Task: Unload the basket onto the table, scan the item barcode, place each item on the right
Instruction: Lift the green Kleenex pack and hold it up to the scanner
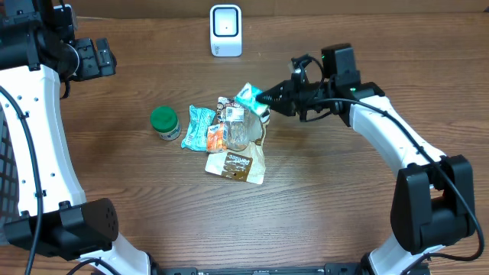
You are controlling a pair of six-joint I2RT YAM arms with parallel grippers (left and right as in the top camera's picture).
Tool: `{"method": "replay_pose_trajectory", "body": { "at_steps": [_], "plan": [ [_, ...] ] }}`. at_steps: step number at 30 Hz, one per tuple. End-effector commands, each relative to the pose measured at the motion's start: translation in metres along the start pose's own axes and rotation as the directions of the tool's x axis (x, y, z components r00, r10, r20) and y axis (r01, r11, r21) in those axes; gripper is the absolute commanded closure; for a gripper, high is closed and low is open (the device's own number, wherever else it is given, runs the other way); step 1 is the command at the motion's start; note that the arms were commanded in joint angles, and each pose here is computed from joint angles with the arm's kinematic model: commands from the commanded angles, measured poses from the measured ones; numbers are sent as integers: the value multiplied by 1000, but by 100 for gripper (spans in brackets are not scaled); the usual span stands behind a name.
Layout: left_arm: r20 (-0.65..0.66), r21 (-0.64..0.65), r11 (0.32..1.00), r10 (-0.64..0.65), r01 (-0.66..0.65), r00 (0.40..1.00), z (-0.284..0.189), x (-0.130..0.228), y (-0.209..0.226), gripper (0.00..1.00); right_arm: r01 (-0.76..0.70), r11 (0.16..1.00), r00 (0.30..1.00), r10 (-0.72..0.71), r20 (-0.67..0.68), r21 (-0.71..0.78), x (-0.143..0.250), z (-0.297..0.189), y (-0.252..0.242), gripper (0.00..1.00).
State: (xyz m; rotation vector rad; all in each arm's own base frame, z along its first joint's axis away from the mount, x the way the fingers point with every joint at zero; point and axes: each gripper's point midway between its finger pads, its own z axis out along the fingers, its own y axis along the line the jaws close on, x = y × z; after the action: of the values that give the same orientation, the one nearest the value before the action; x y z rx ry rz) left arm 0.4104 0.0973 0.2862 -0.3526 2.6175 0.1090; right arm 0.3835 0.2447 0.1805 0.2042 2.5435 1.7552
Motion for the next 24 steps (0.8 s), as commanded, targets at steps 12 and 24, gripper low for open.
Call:
{"method": "replay_pose_trajectory", "body": {
  "at_steps": [12, 24],
  "plan": [
    [-13, 13, 1000, 28, -28, 1000, 5, 2, -3, 0, -549, 824, 825, 506, -253, -140, 9, -22, 74, 96],
    [-13, 13, 1000, 28, -28, 1000, 5, 2, -3, 1, -546, 829, 785, 453, -423, -125, 29, -40, 115, 96]
  ]
}}
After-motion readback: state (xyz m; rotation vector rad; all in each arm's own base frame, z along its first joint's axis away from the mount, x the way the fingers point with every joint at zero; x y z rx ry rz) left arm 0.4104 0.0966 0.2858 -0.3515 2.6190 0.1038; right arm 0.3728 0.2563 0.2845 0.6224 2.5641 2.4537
